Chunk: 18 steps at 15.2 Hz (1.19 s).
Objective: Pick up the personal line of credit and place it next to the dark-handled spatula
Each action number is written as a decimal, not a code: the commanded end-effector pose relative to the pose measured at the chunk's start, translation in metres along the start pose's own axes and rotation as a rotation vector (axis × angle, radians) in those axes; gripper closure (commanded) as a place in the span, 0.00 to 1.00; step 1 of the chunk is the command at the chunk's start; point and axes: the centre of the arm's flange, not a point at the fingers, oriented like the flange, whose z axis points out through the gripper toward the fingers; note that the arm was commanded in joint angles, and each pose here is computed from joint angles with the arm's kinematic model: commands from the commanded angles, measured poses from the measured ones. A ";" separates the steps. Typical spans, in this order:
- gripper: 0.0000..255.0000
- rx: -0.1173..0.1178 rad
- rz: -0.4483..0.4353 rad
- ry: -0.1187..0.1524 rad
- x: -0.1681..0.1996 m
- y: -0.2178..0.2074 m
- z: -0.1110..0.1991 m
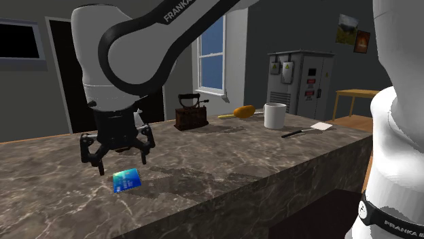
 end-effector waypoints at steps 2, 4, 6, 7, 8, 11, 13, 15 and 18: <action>0.00 0.000 0.000 0.000 0.000 0.000 0.001; 0.00 0.000 0.000 0.000 0.000 0.000 0.001; 1.00 0.000 0.000 0.000 0.000 0.000 0.001; 1.00 0.000 0.000 0.000 0.000 0.000 0.001; 1.00 0.000 0.000 0.000 0.000 0.000 0.001; 1.00 0.000 0.000 0.000 0.001 0.001 0.000; 1.00 0.000 0.000 0.000 0.001 0.000 0.000; 1.00 0.000 0.000 0.000 0.000 0.000 0.001; 1.00 0.000 0.000 0.000 0.002 0.000 -0.015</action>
